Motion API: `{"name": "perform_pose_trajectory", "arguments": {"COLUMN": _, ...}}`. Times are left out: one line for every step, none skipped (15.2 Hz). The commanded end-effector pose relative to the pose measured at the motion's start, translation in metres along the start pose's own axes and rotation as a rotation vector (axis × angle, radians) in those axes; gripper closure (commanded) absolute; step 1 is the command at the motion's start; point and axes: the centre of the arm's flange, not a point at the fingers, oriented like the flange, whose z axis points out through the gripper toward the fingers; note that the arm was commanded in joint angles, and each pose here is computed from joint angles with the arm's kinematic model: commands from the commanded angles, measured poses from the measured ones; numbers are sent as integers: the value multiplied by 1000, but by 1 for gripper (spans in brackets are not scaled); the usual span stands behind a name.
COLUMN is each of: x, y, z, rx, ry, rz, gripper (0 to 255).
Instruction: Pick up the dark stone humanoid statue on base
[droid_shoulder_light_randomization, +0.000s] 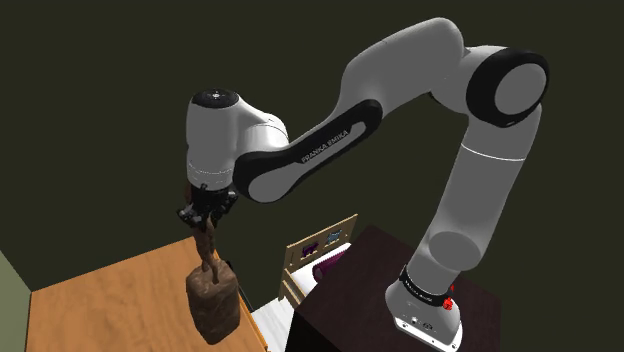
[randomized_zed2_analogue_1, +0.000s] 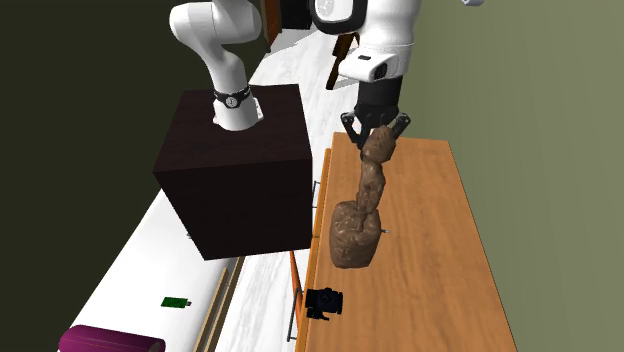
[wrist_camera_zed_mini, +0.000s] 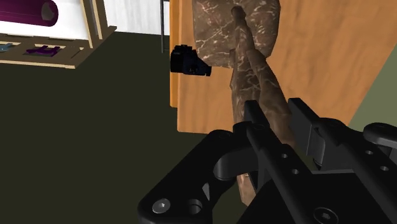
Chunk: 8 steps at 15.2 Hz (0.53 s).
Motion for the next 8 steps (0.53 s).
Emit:
{"name": "perform_pose_trajectory", "arguments": {"x": 4, "y": 0, "z": -12, "rx": 3, "ry": 4, "rz": 0, "gripper": 255}}
{"name": "perform_pose_trajectory", "arguments": {"x": 5, "y": 0, "z": -17, "rx": 3, "ry": 4, "rz": 0, "gripper": 255}}
{"name": "perform_pose_trajectory", "arguments": {"x": 6, "y": 0, "z": -22, "rx": 3, "ry": 4, "rz": 0, "gripper": 255}}
{"name": "perform_pose_trajectory", "arguments": {"x": 7, "y": 0, "z": -27, "rx": 3, "ry": 4, "rz": 0, "gripper": 255}}
{"name": "perform_pose_trajectory", "arguments": {"x": 8, "y": 0, "z": -32, "rx": 3, "ry": 4, "rz": 0, "gripper": 255}}
{"name": "perform_pose_trajectory", "arguments": {"x": 9, "y": 0, "z": -37, "rx": 3, "ry": 4, "rz": 0, "gripper": 255}}
{"name": "perform_pose_trajectory", "arguments": {"x": 10, "y": 0, "z": -43, "rx": 3, "ry": 4, "rz": 0, "gripper": 255}}
{"name": "perform_pose_trajectory", "arguments": {"x": 11, "y": 0, "z": -48, "rx": 3, "ry": 4, "rz": 0, "gripper": 255}}
